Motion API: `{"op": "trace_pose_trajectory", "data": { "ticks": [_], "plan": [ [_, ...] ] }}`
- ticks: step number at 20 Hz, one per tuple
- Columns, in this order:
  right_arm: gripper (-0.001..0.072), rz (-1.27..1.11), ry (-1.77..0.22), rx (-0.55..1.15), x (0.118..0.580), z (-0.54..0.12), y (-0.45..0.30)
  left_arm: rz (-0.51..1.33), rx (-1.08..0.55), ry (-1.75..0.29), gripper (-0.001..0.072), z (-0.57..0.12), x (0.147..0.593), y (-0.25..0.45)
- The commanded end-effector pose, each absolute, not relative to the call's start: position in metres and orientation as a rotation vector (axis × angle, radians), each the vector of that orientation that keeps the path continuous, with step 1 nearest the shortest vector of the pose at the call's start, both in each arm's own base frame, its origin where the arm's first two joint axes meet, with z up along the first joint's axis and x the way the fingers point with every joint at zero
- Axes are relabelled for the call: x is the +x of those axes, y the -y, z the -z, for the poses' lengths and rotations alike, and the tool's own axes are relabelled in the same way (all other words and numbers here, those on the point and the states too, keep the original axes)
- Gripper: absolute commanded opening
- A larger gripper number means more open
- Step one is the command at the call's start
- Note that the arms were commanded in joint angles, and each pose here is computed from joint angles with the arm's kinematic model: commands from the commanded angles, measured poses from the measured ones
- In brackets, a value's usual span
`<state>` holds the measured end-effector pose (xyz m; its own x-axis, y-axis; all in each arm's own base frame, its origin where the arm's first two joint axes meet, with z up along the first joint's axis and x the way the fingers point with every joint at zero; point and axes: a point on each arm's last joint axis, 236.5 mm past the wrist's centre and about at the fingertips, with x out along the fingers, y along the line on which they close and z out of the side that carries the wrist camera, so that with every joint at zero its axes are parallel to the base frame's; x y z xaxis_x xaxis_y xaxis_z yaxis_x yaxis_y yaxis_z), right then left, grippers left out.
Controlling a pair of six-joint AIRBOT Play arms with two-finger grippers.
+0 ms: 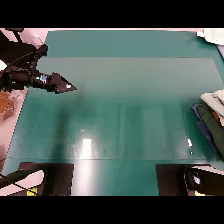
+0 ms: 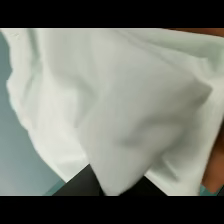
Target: Fold the shirts.
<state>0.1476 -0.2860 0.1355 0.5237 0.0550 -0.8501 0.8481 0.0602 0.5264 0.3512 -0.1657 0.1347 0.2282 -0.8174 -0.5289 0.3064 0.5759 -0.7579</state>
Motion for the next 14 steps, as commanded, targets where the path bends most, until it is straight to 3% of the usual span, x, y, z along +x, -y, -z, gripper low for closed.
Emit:
{"op": "trace_pose_trajectory", "data": {
  "ticks": [1, 2, 4, 7, 11, 14],
  "plan": [
    [0.003, 0.768, -0.843, 1.436, 0.139, -0.118, 0.291, 0.834, -0.569, -1.078, 0.0025, -0.135, 0.351, 0.166],
    [0.0113, 0.773, -0.843, 1.433, 0.138, -0.118, 0.291, 0.831, -0.57, -1.074, 0.0024, -0.135, 0.352, 0.165],
    [0.0385, 0.774, -0.842, 1.432, 0.137, -0.119, 0.291, 0.828, -0.571, -1.07, 0.0024, -0.135, 0.353, 0.165],
    [0.0576, 0.824, -0.843, 1.405, 0.13, -0.132, 0.296, 0.828, -0.57, -1.07, 0.0025, -0.135, 0.353, 0.165],
    [0.0701, 0.97, -0.796, 1.251, 0.109, -0.189, 0.311, 0.851, -0.561, -1.049, 0.0024, -0.139, 0.354, 0.167],
    [0.0697, 1.012, -0.637, 1.099, 0.118, -0.258, 0.323, 0.905, -0.597, -0.996, 0.0024, -0.154, 0.355, 0.175]
  ]
}}
